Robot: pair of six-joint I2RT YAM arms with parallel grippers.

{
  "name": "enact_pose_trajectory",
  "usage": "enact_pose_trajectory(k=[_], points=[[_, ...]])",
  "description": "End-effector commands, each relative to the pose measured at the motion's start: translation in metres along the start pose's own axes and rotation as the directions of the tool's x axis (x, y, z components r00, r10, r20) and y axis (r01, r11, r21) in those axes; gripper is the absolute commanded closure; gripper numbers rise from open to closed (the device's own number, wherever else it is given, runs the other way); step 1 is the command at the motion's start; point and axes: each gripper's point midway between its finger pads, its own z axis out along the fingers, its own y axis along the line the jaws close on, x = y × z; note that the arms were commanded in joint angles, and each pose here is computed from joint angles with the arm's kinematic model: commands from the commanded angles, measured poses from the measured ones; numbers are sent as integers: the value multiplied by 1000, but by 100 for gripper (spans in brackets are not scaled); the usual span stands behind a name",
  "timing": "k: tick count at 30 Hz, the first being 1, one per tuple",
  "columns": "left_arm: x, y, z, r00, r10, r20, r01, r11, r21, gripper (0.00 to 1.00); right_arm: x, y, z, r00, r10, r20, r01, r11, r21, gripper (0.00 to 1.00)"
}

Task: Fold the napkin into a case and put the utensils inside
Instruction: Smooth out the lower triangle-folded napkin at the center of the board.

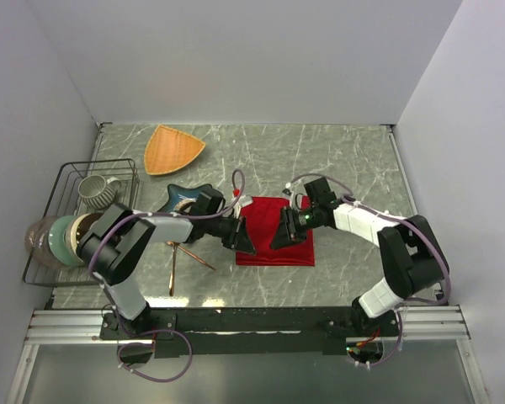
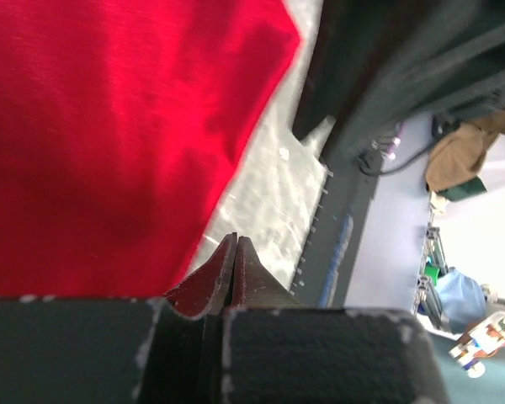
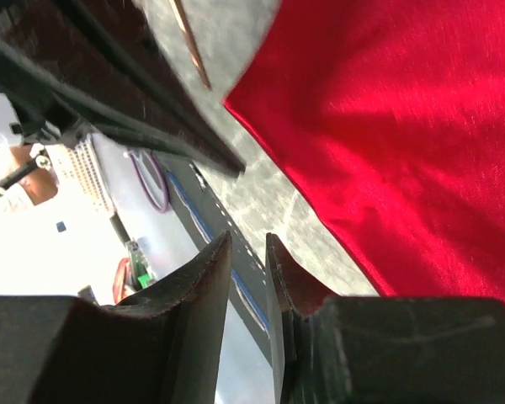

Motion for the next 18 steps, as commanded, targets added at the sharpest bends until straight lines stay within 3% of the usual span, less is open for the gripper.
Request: enact_pose_trajectory(k=[1, 12, 18], points=[[-10, 12, 10, 999, -37, -9, 37, 999, -24, 99, 30, -34, 8, 991, 115, -74, -111, 992, 60, 69], [20, 39, 14, 983, -143, -113, 130, 984, -118, 99, 31, -81, 6, 948, 297, -114, -278, 947, 159, 68], [8, 23, 9, 993, -29, -114, 23, 998, -58, 94, 8, -41, -18, 985, 148, -87, -141, 987, 82, 63]])
